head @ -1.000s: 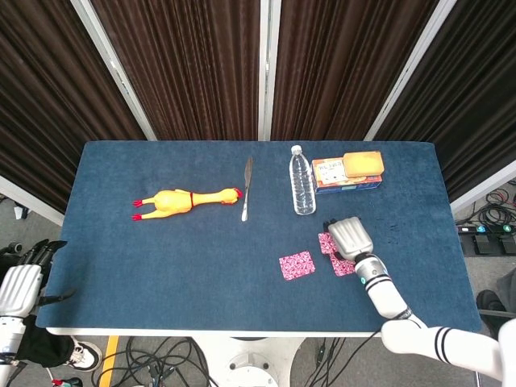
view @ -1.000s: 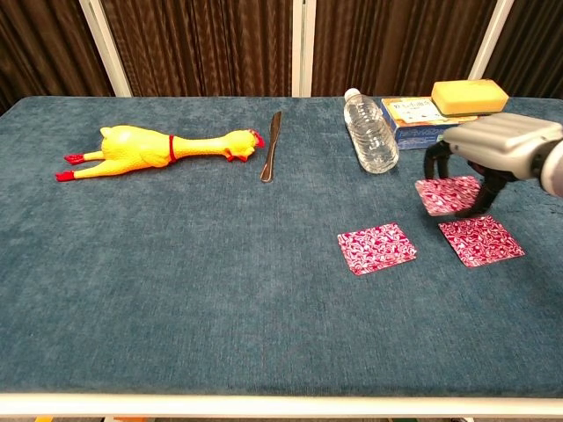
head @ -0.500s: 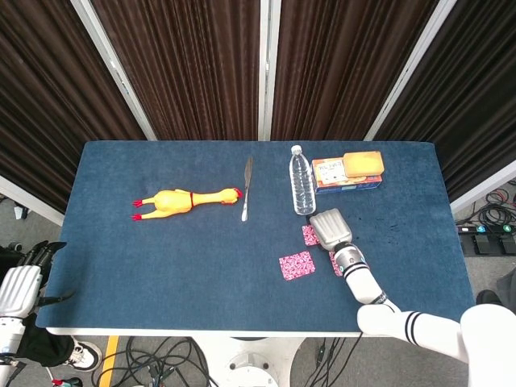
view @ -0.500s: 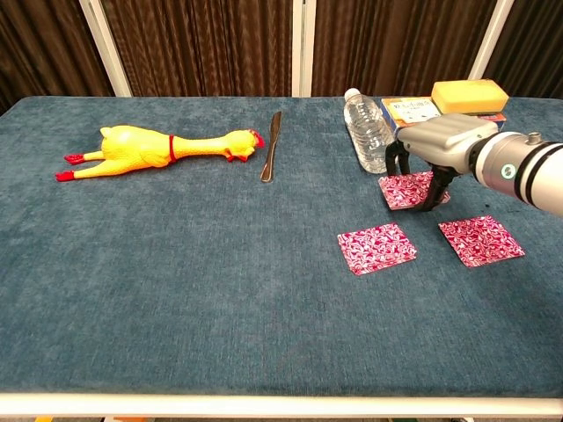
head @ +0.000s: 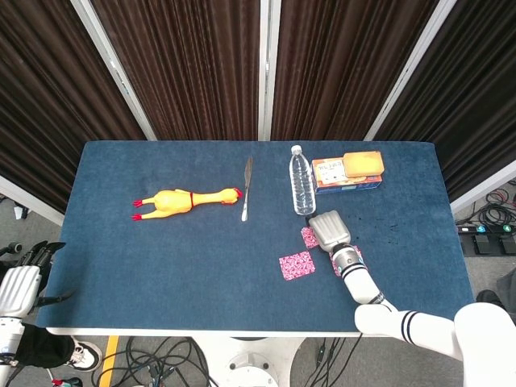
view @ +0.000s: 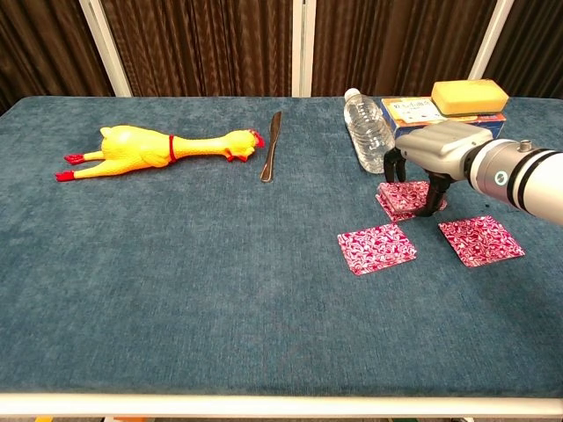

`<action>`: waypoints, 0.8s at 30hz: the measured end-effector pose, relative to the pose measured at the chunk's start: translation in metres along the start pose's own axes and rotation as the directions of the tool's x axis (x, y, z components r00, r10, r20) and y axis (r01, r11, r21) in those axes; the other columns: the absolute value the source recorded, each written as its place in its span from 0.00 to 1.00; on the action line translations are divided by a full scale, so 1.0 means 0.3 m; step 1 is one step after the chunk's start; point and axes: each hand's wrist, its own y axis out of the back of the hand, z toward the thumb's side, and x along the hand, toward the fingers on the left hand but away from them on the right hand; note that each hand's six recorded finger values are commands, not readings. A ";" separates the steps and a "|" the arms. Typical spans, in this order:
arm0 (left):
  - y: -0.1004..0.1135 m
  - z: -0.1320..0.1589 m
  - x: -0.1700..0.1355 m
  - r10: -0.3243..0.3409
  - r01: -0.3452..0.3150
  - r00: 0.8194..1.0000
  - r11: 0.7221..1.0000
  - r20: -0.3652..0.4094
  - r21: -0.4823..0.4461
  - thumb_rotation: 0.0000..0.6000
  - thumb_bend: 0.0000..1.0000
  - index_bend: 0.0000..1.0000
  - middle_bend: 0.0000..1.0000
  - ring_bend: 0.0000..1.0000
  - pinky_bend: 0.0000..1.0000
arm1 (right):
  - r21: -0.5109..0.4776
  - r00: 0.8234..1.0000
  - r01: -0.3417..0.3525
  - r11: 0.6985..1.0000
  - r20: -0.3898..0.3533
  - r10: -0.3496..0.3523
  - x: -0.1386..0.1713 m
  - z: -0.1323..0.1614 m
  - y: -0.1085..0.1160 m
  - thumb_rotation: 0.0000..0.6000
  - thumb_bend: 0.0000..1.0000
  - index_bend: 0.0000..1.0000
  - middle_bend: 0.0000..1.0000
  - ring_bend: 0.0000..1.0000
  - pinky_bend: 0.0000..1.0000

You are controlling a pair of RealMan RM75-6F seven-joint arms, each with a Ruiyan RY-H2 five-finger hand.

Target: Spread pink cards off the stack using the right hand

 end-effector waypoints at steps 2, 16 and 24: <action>0.000 -0.002 -0.001 0.000 0.000 1.000 1.000 -0.001 0.000 1.00 0.03 0.16 0.16 0.06 0.18 | 0.000 1.000 -0.008 1.000 -0.001 0.008 0.001 0.001 -0.006 1.00 0.11 0.32 0.30 0.83 0.91; 0.002 0.002 0.000 0.001 -0.001 1.000 1.000 0.003 0.003 1.00 0.03 0.16 0.16 0.06 0.18 | -0.030 1.000 0.019 0.999 -0.023 -0.020 0.039 -0.001 0.025 1.00 0.10 0.30 0.28 0.83 0.91; 0.011 0.011 0.001 0.009 -0.009 1.000 1.000 0.010 0.005 1.00 0.03 0.16 0.16 0.06 0.18 | -0.055 0.990 0.120 0.991 -0.072 -0.123 0.151 -0.021 0.084 1.00 0.10 0.34 0.38 0.82 0.90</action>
